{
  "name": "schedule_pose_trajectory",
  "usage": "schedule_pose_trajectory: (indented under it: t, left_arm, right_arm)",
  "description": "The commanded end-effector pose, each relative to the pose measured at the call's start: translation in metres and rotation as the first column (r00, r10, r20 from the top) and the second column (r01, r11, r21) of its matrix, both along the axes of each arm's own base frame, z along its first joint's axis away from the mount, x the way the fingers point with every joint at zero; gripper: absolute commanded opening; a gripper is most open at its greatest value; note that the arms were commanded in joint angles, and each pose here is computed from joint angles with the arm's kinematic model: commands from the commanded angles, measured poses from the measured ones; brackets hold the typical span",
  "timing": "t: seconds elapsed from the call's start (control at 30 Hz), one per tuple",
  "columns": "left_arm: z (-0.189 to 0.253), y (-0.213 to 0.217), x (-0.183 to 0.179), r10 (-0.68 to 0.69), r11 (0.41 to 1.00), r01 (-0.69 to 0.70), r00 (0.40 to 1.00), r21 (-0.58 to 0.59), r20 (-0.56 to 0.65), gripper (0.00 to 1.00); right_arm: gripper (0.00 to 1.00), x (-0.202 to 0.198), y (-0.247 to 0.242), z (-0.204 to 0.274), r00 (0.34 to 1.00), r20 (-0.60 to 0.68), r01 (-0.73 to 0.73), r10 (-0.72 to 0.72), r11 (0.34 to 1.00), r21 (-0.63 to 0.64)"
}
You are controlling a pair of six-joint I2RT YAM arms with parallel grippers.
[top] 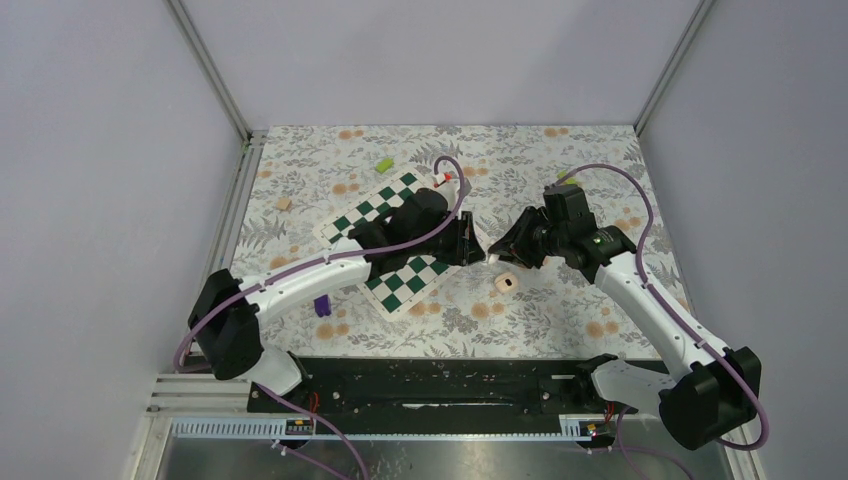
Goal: Insert the wireless bluetooth earbuds into the charging case
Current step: Place the earbud in the charging case.
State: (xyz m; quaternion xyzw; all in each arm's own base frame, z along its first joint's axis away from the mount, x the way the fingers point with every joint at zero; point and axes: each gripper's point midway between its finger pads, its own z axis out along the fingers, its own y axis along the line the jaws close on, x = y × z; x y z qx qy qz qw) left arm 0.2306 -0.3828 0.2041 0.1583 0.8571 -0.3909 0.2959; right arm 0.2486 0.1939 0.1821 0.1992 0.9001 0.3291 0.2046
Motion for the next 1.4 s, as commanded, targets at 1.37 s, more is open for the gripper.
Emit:
schedule_pose_trajectory:
  t: [1.37]
  left_arm:
    - [0.04,-0.016,0.019,0.009,0.996,0.005,0.989,-0.092,0.148,0.0]
  right_arm:
    - [0.0,0.005,0.026,0.029,0.997,0.043,-0.067,0.061,0.988,0.139]
